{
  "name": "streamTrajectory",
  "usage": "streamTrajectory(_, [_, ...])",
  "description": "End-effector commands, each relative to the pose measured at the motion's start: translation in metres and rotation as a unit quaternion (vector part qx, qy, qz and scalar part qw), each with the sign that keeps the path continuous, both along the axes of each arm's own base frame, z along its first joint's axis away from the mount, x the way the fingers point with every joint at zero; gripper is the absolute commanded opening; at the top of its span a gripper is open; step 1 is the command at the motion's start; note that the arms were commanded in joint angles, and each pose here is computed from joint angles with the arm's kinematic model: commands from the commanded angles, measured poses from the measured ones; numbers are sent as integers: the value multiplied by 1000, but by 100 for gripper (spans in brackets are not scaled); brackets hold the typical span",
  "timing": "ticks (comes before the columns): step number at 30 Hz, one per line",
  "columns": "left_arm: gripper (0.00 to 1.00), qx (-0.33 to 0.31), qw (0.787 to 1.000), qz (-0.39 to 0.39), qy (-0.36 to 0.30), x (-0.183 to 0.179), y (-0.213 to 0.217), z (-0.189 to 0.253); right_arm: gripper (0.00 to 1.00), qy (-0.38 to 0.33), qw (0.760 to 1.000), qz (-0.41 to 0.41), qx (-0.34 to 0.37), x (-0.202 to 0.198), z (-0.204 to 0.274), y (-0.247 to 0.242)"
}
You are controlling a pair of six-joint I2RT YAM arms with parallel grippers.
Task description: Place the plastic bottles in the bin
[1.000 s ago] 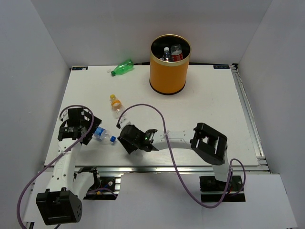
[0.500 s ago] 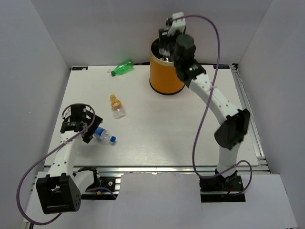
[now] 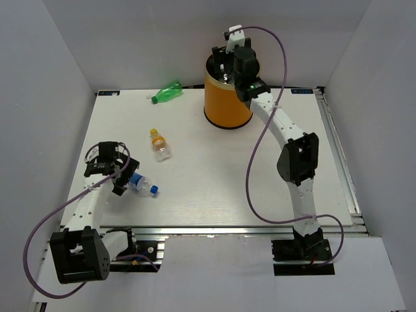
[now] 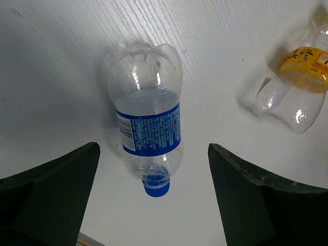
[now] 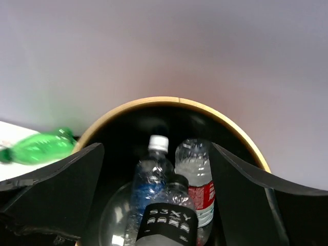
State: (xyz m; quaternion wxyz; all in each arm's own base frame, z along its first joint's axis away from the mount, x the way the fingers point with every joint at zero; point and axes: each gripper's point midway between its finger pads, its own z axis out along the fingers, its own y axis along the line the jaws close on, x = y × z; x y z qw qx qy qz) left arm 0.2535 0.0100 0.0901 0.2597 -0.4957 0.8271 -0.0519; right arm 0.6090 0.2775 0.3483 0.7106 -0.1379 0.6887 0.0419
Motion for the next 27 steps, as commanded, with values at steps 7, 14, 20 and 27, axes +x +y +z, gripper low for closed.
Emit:
streamTrajectory(7, [98, -14, 999, 41, -1, 4, 2, -19, 89, -182, 976, 71, 95, -121, 224, -35])
streamTrajectory(14, [89, -5, 998, 56, -11, 15, 8, -36, 89, -127, 976, 144, 103, -194, 173, -44])
streamTrajectory(20, [49, 1, 998, 63, 3, 30, 13, -36, 89, -67, 980, 144, 121, -242, 97, -68])
streamTrajectory(27, [23, 3, 975, -100, -201, 68, -23, 70, 89, 27, 937, 333, 105, -306, 42, -23])
